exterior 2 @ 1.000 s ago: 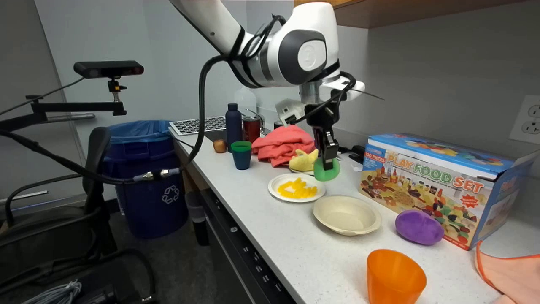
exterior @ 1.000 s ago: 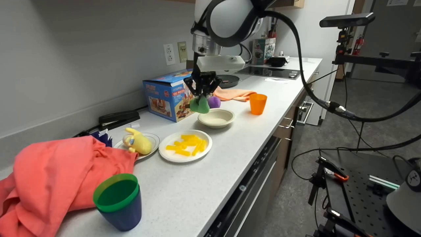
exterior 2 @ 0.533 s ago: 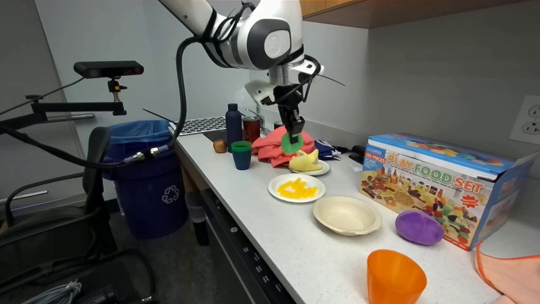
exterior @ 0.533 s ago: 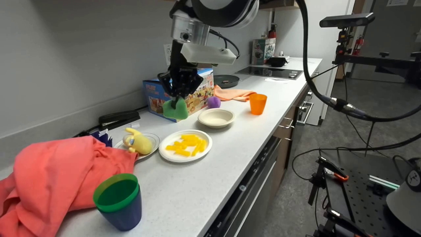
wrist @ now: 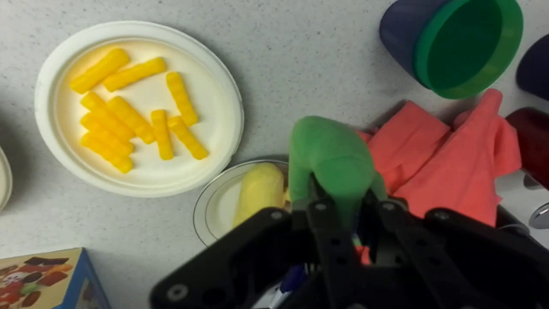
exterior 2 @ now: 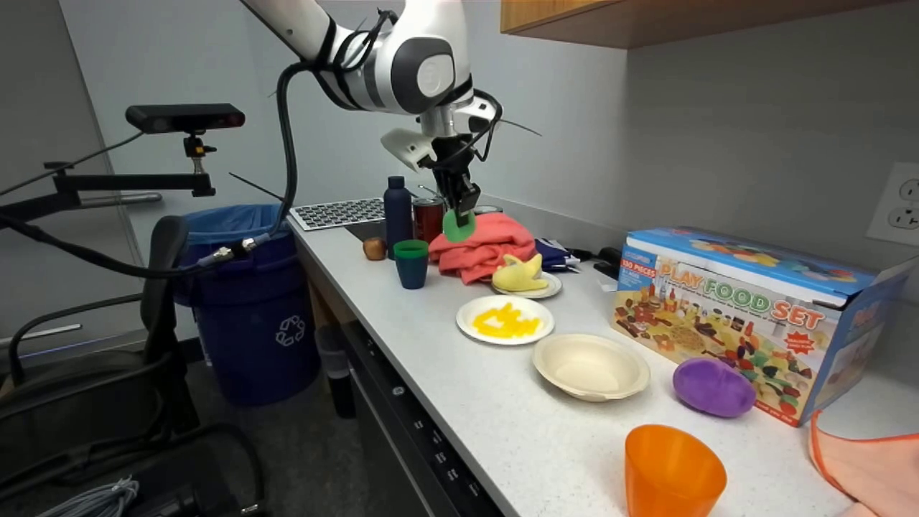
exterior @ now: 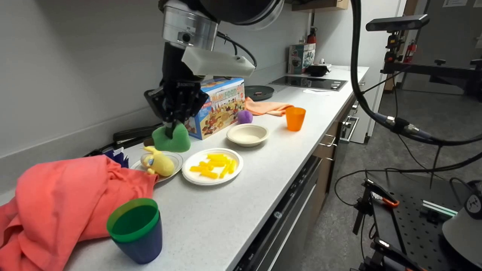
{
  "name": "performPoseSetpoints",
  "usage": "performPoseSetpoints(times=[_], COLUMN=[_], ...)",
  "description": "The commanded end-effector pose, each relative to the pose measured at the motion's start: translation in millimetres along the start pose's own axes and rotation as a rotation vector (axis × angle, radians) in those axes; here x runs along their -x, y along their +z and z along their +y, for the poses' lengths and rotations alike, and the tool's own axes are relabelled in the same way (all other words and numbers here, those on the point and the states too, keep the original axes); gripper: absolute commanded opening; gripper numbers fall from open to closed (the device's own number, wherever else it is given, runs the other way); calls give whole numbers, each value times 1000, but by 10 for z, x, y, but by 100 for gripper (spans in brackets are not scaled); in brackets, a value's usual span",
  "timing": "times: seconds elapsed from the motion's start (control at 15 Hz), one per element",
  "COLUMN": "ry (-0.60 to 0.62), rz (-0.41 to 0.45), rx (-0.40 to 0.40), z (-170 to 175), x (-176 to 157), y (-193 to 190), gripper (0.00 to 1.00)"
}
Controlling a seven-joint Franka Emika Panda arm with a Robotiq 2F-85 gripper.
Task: Put the green plushie in the blue cup
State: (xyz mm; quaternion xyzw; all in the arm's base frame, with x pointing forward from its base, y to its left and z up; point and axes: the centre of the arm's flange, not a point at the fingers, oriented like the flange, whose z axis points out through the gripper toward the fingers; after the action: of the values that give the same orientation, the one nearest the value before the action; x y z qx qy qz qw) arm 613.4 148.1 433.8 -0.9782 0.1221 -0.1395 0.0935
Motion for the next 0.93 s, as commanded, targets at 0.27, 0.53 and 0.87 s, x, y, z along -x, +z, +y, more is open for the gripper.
performPoseSetpoints(times=[0.27, 0.53, 0.87], ry=[-110, -174, -295], rz=[-52, -113, -187], rx=[-117, -179, -162], z=[-337, -329, -250], x=[-56, -84, -165], y=[31, 45, 62], gripper=[4, 4, 4])
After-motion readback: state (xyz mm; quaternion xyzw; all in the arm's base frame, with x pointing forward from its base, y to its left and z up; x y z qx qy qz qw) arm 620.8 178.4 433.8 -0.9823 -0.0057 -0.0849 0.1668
